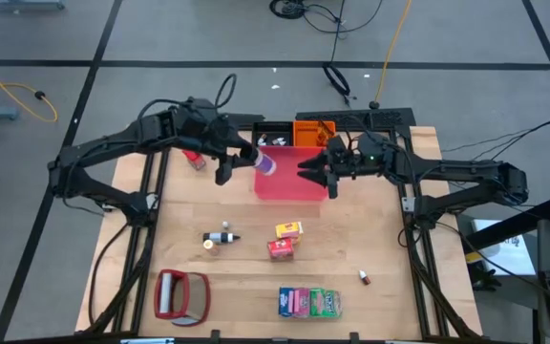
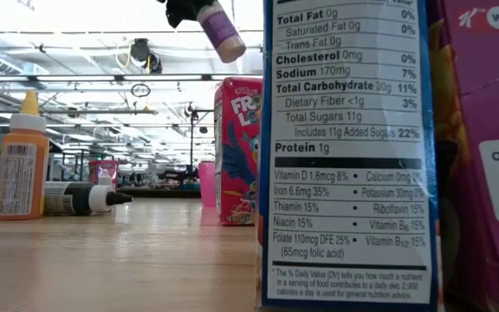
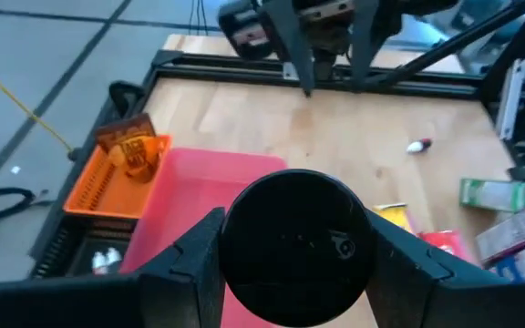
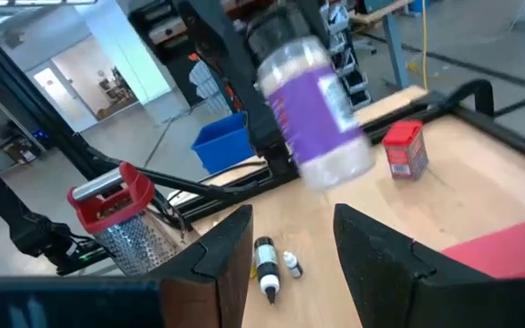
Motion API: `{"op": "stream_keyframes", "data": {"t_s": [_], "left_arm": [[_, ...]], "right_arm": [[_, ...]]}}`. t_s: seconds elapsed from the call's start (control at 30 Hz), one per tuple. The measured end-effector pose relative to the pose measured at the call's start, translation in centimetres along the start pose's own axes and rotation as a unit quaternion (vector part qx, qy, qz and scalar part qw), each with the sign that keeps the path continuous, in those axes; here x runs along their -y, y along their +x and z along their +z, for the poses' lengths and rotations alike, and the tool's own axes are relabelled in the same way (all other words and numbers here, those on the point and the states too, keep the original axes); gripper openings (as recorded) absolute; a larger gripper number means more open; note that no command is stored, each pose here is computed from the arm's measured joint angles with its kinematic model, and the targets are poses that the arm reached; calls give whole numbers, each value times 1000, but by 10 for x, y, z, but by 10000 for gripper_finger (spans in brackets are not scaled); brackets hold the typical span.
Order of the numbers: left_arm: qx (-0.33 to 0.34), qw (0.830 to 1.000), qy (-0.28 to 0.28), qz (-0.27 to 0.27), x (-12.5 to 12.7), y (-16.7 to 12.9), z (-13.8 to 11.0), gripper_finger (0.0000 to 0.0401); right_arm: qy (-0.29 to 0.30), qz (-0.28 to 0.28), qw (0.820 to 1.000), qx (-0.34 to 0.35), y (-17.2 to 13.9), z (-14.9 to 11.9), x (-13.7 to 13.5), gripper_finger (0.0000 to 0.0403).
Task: Pick & Place Kitchen Items
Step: Put the spice bottle into the orange bin
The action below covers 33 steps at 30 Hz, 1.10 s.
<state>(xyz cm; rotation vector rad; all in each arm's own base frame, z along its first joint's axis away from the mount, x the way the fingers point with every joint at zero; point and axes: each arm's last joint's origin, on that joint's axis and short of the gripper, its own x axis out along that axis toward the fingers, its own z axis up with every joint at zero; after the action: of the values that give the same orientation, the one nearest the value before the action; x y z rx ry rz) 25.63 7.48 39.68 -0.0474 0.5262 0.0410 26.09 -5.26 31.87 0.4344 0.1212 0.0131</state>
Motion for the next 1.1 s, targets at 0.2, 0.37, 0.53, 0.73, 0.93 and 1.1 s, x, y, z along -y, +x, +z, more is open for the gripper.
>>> {"op": "stream_keyframes", "data": {"t_s": [0.2,0.37,0.53,0.73,0.93,1.1], "left_arm": [[4,999,-26,-36,7,20,3,186],[8,998,-30,-53,10,43,4,186],[29,995,-52,-74,9,57,8,186],[27,993,-68,-93,10,70,7,186],[13,992,-79,-99,11,78,4,186],[2,992,-82,-101,11,83,1,186]], "right_arm": [[-17,1,1000,1,0,0,0,146],[-13,17,1000,-16,3,-3,1,149],[-6,24,999,-33,10,-8,4,173],[-3,28,999,-46,19,-15,9,199],[-7,53,998,-41,30,-19,13,205],[-4,58,997,-54,38,-26,16,201]]}}
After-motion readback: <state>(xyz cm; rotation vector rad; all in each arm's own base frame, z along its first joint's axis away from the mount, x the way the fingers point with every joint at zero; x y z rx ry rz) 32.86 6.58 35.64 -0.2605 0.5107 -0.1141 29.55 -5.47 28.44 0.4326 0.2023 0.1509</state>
